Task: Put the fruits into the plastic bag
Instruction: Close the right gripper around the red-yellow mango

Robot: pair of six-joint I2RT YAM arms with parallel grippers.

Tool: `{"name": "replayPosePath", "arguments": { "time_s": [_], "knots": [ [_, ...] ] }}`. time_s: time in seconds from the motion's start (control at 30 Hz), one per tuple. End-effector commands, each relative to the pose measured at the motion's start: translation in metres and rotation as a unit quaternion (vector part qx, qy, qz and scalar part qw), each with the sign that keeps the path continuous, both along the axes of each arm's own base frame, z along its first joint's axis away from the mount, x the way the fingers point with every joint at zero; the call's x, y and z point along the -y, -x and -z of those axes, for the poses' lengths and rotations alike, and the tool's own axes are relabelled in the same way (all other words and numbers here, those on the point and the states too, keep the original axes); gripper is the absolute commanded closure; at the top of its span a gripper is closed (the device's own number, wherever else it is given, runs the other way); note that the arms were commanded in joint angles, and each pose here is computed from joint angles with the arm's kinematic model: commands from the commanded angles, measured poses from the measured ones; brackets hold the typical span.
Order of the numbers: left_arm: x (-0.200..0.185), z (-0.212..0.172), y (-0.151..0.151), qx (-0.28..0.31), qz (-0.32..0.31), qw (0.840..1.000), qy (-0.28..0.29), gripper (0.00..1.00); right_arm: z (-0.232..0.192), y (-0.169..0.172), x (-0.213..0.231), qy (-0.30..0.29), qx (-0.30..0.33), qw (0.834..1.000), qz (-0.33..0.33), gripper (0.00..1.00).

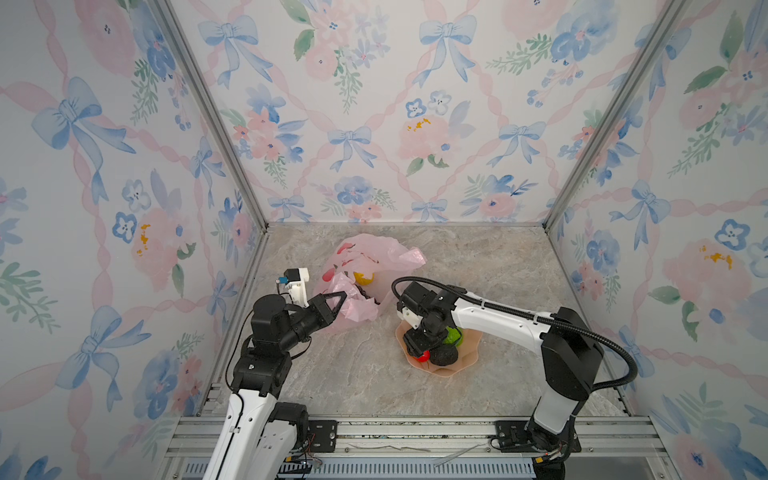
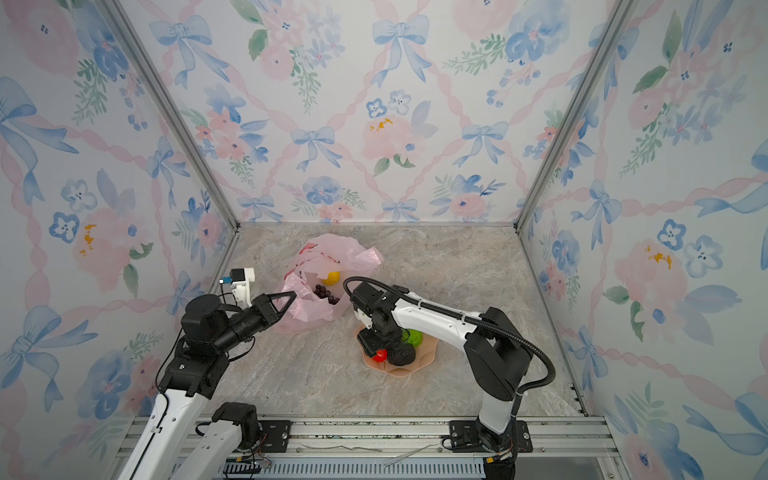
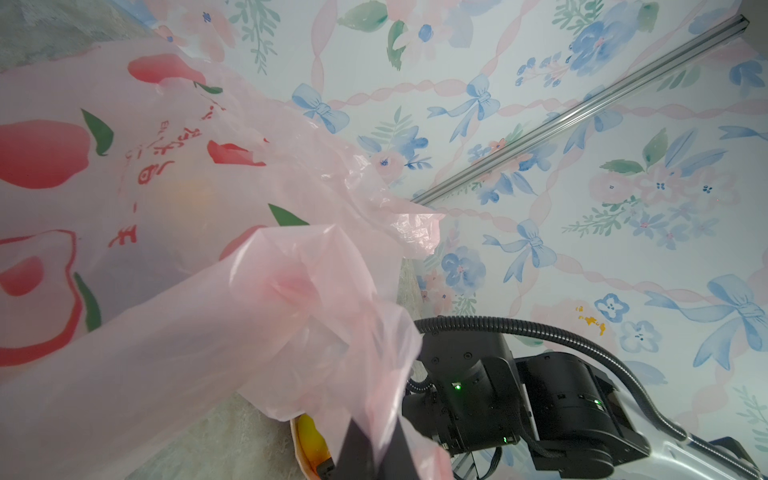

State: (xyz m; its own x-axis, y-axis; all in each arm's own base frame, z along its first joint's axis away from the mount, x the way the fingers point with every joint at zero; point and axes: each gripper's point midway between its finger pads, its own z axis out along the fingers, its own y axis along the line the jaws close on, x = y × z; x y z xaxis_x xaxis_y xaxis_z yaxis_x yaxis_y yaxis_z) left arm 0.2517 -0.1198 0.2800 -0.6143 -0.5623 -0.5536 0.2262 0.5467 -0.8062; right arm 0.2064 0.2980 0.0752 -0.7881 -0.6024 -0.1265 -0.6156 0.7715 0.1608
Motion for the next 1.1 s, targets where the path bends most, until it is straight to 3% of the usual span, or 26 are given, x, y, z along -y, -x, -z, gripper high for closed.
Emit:
{"name": "replayPosePath", "arguments": {
  "time_s": [0.0,0.63,1.07],
  "knots": [
    [0.000,-0.003,0.001,0.005,0.004,1.000,-0.003,1.00,-0.001,0.008,0.006,0.010,-0.006,1.000,-0.010,0.36],
    [-0.001,-0.004,0.000,0.006,0.001,1.000,-0.004,1.00,0.012,-0.005,0.003,0.025,0.006,1.000,0.005,0.37],
    [-0.002,-0.007,-0.001,0.008,-0.002,1.000,-0.003,1.00,-0.018,-0.012,0.006,0.000,0.051,0.998,0.024,0.55]
  ]
}}
